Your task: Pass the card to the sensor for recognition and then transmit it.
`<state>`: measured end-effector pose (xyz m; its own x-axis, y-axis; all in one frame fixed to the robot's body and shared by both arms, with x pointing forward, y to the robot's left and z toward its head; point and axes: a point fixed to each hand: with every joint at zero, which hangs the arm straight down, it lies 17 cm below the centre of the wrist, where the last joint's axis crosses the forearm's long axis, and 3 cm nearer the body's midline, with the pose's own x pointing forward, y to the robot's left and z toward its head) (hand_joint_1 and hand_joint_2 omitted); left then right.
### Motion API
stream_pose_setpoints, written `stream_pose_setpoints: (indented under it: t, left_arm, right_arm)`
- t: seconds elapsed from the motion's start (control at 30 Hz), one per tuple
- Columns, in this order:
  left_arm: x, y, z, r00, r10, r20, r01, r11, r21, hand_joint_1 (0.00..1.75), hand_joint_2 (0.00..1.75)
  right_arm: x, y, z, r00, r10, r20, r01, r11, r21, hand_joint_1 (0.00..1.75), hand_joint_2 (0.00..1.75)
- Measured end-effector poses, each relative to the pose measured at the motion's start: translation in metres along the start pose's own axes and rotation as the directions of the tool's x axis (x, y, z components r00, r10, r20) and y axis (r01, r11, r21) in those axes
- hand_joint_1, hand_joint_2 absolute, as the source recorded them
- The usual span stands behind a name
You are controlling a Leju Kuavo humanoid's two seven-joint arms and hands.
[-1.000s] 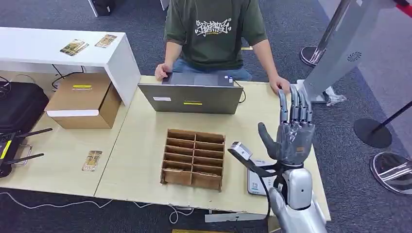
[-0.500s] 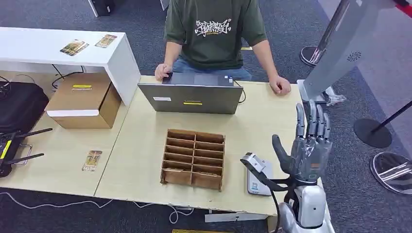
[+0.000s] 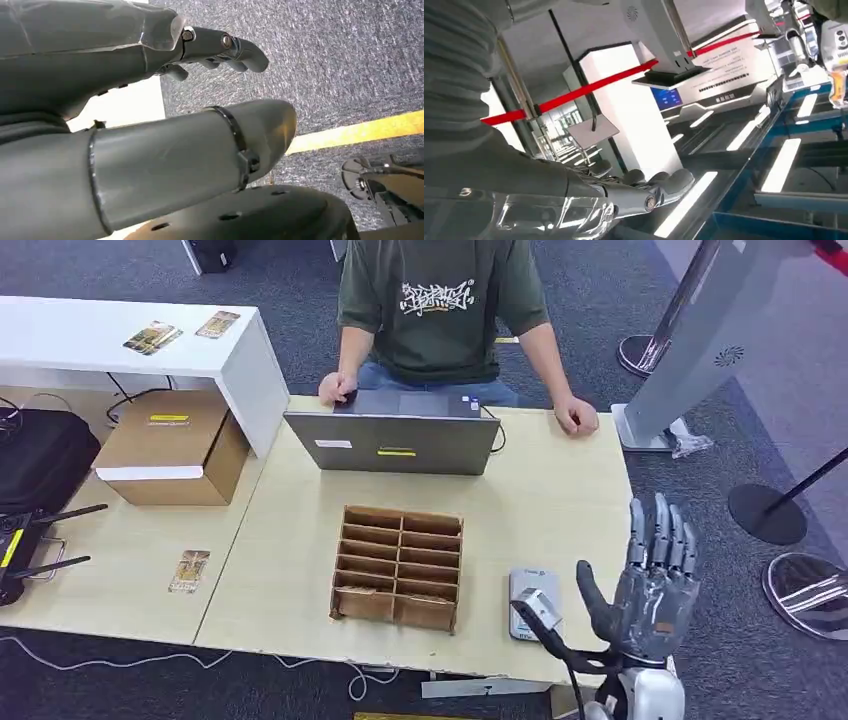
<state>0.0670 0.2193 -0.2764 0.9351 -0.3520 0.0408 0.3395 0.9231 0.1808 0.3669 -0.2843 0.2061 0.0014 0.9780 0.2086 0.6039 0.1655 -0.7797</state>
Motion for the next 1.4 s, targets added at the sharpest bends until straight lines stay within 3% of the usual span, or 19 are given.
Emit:
stream_pose_setpoints:
  t: [0.27, 0.87, 1.4]
  left_arm:
    - [-0.002, -0.001, 0.0, 1.0, -0.026, -0.001, 0.026, 1.0, -0.003, 0.0, 0.0]
    - [-0.009, -0.002, 0.0, 0.999, -0.02, -0.034, 0.02, 1.0, -0.004, 0.0, 0.0]
    - [-0.012, -0.001, 0.0, 0.998, 0.02, -0.053, -0.02, 1.0, -0.004, 0.0, 0.0]
  right_arm:
    - [-0.017, -0.006, 0.02, 0.997, 0.005, -0.083, -0.003, 1.0, 0.019, 0.0, 1.75]
    - [-0.008, -0.006, 0.045, 0.993, -0.006, -0.121, 0.015, 0.997, 0.07, 0.0, 1.75]
    - [0.042, 0.03, 0.07, 0.983, -0.153, -0.098, 0.171, 0.961, 0.218, 0.0, 1.75]
